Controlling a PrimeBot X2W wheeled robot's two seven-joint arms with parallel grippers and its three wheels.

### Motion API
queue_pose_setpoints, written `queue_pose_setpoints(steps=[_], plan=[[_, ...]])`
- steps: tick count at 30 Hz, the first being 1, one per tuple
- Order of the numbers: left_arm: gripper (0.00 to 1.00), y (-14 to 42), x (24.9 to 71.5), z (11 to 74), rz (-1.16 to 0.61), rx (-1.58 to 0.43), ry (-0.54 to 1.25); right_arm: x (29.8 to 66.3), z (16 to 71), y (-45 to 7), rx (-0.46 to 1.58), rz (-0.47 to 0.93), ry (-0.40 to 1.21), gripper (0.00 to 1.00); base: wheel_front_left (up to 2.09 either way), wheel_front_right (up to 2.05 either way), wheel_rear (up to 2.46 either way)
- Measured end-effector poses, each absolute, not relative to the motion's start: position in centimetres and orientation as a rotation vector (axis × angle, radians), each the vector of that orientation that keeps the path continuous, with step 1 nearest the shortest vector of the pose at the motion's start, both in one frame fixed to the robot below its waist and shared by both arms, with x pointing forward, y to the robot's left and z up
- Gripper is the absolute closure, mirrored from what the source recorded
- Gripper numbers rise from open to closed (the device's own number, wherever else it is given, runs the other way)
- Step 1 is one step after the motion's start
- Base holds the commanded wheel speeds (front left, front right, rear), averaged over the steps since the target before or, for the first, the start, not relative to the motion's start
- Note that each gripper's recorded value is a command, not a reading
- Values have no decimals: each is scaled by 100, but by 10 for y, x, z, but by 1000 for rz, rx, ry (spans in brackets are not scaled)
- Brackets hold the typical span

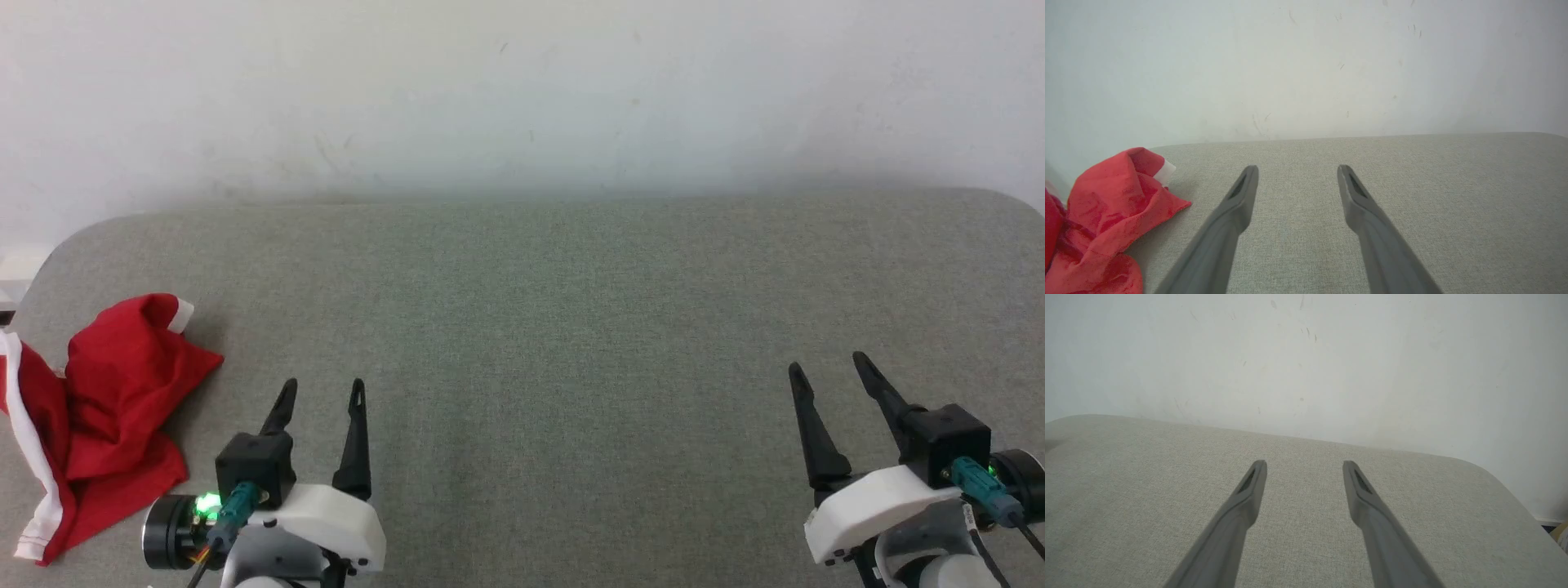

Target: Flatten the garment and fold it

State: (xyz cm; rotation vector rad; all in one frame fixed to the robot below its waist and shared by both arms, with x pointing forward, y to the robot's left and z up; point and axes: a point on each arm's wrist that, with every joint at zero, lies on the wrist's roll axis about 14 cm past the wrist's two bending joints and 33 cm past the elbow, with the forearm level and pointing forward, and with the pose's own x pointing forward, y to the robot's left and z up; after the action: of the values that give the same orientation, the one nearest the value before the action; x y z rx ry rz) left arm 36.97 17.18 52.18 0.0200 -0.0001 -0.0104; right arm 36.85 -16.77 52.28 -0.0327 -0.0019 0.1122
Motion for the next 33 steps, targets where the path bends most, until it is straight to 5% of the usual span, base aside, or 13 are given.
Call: queue_pose_setpoints(steps=[33], plan=[[0,178,360,528,24,-16,-57,370,525,-153,1,156,-49,0,0,0,0]])
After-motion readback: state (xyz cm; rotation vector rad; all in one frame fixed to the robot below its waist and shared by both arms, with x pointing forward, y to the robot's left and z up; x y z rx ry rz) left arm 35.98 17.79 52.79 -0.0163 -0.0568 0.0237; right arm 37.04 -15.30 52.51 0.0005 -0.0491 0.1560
